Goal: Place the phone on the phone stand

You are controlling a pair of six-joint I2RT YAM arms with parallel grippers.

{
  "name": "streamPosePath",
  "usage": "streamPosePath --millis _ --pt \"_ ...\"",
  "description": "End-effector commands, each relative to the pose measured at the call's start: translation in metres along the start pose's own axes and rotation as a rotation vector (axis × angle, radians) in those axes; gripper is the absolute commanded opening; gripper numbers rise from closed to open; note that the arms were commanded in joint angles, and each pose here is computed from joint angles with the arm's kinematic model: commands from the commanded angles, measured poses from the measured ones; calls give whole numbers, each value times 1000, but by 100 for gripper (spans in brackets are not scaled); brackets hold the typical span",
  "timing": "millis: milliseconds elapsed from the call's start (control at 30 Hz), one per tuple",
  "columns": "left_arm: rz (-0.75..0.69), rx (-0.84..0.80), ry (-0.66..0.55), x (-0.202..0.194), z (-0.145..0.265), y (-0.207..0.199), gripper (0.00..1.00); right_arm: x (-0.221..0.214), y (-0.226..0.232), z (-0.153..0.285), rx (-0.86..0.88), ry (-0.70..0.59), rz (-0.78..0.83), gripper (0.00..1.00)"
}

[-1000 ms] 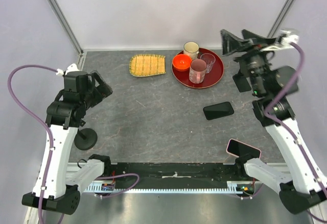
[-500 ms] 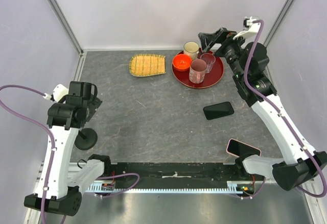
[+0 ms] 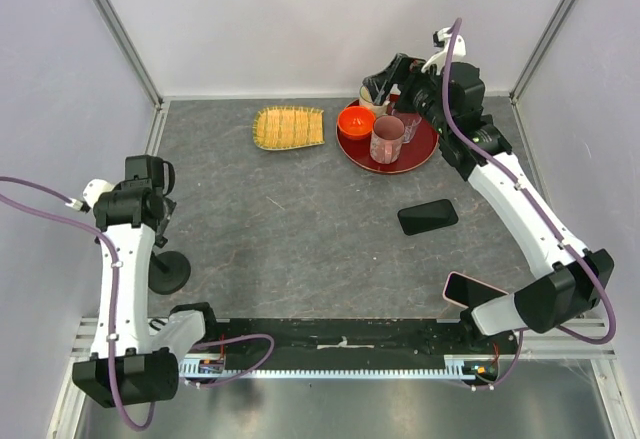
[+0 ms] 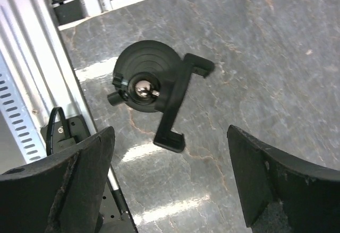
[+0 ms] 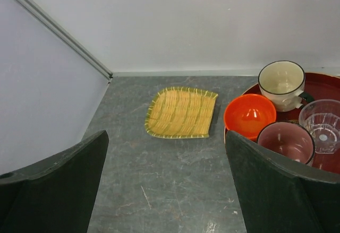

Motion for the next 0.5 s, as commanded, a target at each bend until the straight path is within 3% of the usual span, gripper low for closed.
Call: streamPosePath --millis 0,67,200,267,367,467 --pt "-28 72 43 -11 -14 19 91 23 30 11 88 -44 2 98" --pt "-28 60 78 -14 -21 14 88 27 31 15 87 -59 6 98" --pt "3 44 100 -16 -28 12 69 31 30 21 80 -82 16 98" --pt "10 23 97 -17 -29 9 66 33 28 22 71 -96 20 98" --pt "14 13 90 -18 -32 9 45 33 27 23 68 -99 24 98" --pt "4 4 91 -19 -35 6 14 32 26 22 68 -98 31 98"
Point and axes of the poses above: each gripper's point midway between its finger pads, its own z axis back along the fingers, its own y axis along the line the jaws close on, x = y × z, the point moved 1 cm from there along z, back along the fingers, and after that the axes turned 14 degrees about -z, right-handed, at the moved point
